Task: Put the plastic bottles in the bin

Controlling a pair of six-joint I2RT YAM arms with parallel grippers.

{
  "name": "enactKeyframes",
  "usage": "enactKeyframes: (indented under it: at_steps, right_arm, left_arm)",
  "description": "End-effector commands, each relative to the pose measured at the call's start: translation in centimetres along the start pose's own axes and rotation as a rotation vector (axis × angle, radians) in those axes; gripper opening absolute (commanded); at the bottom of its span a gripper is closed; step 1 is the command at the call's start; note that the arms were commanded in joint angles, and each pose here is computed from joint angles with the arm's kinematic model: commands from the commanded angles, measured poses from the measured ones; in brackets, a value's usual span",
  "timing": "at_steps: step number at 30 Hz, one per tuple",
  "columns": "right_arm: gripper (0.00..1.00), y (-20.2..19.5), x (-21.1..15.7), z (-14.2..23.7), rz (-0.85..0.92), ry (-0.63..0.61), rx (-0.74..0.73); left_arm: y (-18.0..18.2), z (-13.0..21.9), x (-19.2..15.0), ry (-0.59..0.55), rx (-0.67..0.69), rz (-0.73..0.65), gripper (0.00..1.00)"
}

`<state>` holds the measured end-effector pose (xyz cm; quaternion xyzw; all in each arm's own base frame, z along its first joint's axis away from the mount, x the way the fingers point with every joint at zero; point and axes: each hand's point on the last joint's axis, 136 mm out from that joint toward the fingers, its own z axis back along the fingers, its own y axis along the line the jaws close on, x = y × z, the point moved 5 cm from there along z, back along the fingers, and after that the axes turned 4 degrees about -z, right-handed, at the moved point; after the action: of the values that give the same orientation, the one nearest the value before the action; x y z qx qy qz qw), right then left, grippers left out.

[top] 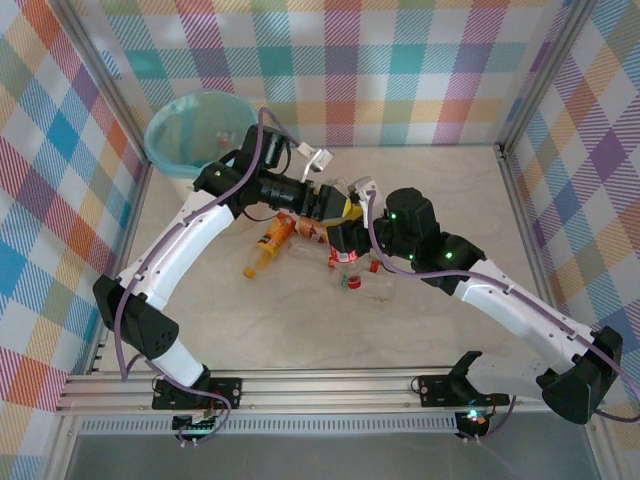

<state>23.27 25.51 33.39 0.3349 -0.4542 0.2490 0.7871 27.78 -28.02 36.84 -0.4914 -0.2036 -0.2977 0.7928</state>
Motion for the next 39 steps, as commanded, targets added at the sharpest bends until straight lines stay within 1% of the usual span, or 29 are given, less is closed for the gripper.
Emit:
enactKeyframes:
  at_steps: [1,3,5,7,9,12,15,17,21,23,25,30,35,39]
  right_arm:
    - [0.55,0.6,1.4,0.4,0.019,-0.053,0.043]
    - [0.55,0.6,1.4,0.5,0.018,-0.050,0.041]
    - [0.55,0.5,1.4,0.4,0.017,-0.051,0.029]
    - [0.56,0.3,1.4,0.4,0.015,-0.051,0.019]
    - [0.57,0.2,1.3,0.5,0.013,-0.049,0.005]
    - [0.63,-0.4,1.1,0.5,-0.001,-0.046,-0.035]
    - [0.72,-0.6,1.0,0.6,-0.006,-0.051,-0.055]
    - [0.80,-0.8,1.0,0.8,-0.008,-0.055,-0.066]
    - [0.90,-0.8,1.3,1.2,-0.002,-0.067,-0.076]
    - [0.96,-0.8,1.5,1.5,-0.004,-0.079,-0.084]
    - [1.00,-0.8,1.7,1.8,-0.006,-0.091,-0.090]
    - [1.00,-0.8,2.2,2.8,-0.009,-0.128,-0.105]
    - [1.00,-0.8,3.0,3.9,-0.008,-0.170,-0.121]
    - [1.00,-0.6,3.4,4.2,-0.015,-0.182,-0.118]
  left_arm:
    - [-0.1,0.0,0.3,0.003,0.024,-0.020,0.70]
    - [-0.1,0.0,0.4,0.004,0.027,-0.017,0.62]
    - [-0.1,0.0,0.6,0.001,0.039,-0.017,0.51]
    - [-0.1,0.3,0.8,-0.006,0.060,-0.020,0.44]
    - [0.0,0.4,1.0,-0.015,0.082,-0.021,0.43]
    - [-0.1,1.0,1.4,-0.043,0.121,-0.021,0.40]
    - [0.0,1.5,1.7,-0.071,0.163,-0.018,0.39]
    - [0.0,1.9,1.9,-0.094,0.203,-0.018,0.38]
    - [0.1,3.1,2.6,-0.142,0.289,-0.024,0.36]
    - [0.1,3.9,3.1,-0.176,0.340,-0.027,0.35]
    - [0.0,4.9,3.7,-0.210,0.382,-0.032,0.35]
    - [-0.3,8.1,5.7,-0.324,0.488,-0.050,0.32]
    - [-0.6,12.5,8.1,-0.476,0.605,-0.061,0.32]
    - [-1.1,16.0,9.8,-0.602,0.649,-0.059,0.32]
